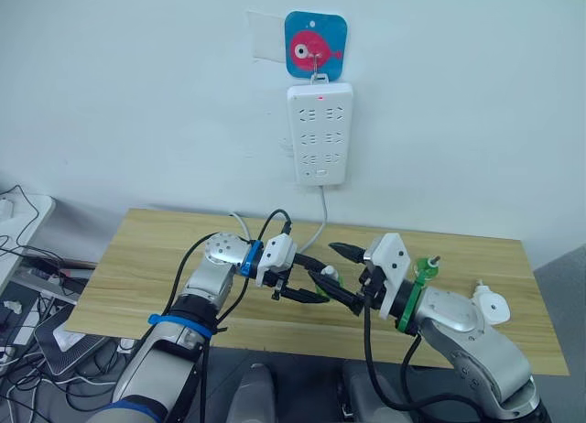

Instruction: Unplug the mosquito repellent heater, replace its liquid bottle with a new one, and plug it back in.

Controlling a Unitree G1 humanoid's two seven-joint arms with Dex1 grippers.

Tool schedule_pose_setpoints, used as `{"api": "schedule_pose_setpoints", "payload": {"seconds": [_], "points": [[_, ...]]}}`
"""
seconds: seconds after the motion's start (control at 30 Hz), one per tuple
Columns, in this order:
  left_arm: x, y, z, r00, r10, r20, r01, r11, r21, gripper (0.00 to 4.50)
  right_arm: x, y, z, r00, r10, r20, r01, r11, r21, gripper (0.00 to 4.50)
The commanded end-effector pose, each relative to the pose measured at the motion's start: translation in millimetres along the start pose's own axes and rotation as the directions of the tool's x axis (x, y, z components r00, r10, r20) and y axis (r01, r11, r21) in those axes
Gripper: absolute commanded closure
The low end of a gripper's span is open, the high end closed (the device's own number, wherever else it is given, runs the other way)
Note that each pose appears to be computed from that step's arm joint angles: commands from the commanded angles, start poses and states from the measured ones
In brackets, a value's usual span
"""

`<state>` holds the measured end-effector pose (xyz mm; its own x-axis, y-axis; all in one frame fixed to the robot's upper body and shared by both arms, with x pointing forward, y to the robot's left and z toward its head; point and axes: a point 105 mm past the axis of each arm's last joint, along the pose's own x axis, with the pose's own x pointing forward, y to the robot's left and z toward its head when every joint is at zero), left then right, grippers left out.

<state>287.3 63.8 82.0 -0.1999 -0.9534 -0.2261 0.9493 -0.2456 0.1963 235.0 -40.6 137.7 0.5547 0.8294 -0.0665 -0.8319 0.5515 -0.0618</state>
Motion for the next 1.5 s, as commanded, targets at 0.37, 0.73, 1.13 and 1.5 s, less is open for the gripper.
{"api": "schedule_pose_setpoints", "payload": {"seconds": [0.37,0.73,1.13,1.5], "points": [[0,3,7,1.000,0.003,0.009,-0.004,0.999,0.033,2.32,-7,9,21,0.998,0.032,0.054,-0.030,0.999,-0.045,4.28],[-5,1,3,1.000,0.013,-0.004,-0.013,1.000,0.016,2.32,-17,3,80,0.975,-0.074,0.210,0.089,0.994,-0.061,4.28],[-7,-3,0,1.000,0.011,-0.016,-0.010,1.000,0.008,2.32,-14,-123,-11,0.804,-0.593,-0.040,0.594,0.804,0.020,4.28],[-11,-7,1,0.999,0.023,-0.026,-0.023,1.000,-0.007,2.32,-23,-166,-80,0.672,-0.733,-0.104,0.735,0.678,-0.035,4.28]]}}
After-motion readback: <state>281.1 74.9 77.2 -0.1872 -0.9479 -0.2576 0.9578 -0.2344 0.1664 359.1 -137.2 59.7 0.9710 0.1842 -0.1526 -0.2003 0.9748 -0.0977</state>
